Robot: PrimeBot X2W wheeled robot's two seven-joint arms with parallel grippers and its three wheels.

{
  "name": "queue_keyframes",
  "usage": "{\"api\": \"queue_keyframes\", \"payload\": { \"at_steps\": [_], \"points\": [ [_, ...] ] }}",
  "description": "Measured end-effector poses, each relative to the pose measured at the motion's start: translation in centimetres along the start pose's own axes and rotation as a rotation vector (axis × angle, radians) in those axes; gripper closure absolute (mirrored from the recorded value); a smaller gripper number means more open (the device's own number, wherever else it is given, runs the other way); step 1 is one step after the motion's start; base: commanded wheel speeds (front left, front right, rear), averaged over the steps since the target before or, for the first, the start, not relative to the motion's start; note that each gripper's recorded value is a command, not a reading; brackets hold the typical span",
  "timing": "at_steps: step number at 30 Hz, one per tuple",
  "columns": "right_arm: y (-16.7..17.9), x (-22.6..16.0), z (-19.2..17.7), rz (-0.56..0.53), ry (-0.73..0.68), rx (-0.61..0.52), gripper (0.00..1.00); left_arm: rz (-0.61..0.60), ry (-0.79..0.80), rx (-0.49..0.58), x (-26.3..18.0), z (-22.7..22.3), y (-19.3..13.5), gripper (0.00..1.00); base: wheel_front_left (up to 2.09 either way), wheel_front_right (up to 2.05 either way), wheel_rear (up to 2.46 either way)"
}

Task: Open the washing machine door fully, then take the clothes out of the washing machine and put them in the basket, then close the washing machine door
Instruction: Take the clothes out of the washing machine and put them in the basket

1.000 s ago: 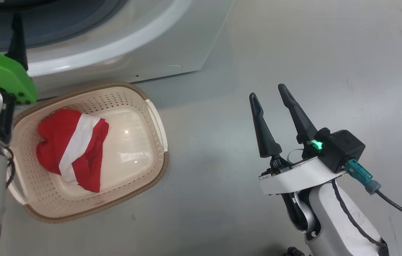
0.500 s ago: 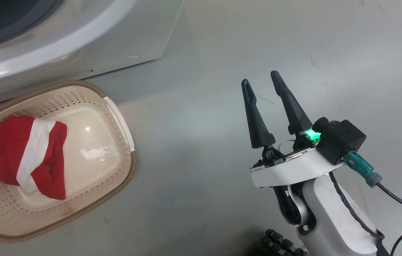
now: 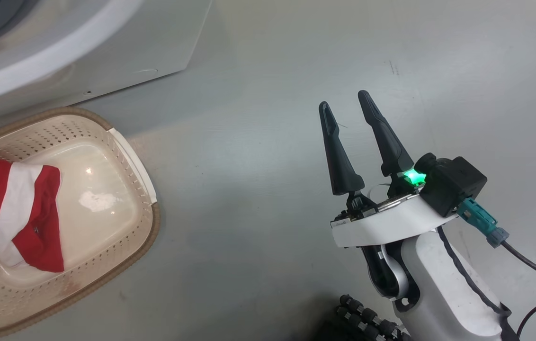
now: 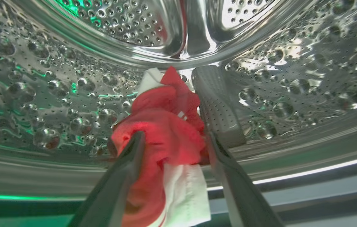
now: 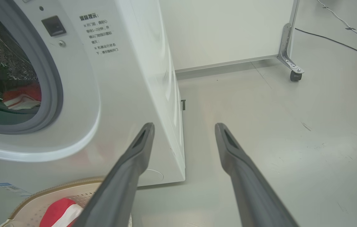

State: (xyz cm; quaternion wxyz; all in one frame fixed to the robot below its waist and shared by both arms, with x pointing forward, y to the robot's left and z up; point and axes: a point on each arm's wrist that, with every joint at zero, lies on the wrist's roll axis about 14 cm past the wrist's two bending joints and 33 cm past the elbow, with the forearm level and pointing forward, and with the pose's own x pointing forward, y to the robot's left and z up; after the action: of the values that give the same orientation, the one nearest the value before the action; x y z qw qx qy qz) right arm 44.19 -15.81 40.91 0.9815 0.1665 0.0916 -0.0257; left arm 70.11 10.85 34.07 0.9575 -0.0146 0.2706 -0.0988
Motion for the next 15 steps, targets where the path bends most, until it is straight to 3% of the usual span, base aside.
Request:
{"api": "queue_keyframes", "payload": {
  "at_steps": [11,12,13,14,15],
  "points": [
    [0.1,0.5,0.1,0.006,-0.005,-0.006,0.0,0.074,0.134,0.06,0.4,-3.0,2.0,0.0,0.0,0.0,0.0],
    [0.1,0.5,0.1,0.008,-0.005,-0.006,0.0,0.081,0.16,0.056,0.5,-3.3,2.1,0.11,0.0,0.0,0.0],
    [0.1,0.5,0.1,0.008,-0.006,-0.006,0.0,0.084,0.166,0.056,0.5,-3.4,2.2,0.66,0.0,0.0,0.0],
    [0.1,0.5,0.1,0.009,-0.006,-0.006,0.0,0.086,0.166,0.054,0.5,-3.4,2.2,0.87,0.0,0.0,0.0],
    [0.2,0.6,0.1,0.009,-0.006,-0.006,0.0,0.086,0.167,0.054,0.5,-3.3,2.2,1.0,0.0,0.0,0.0]
  ]
}}
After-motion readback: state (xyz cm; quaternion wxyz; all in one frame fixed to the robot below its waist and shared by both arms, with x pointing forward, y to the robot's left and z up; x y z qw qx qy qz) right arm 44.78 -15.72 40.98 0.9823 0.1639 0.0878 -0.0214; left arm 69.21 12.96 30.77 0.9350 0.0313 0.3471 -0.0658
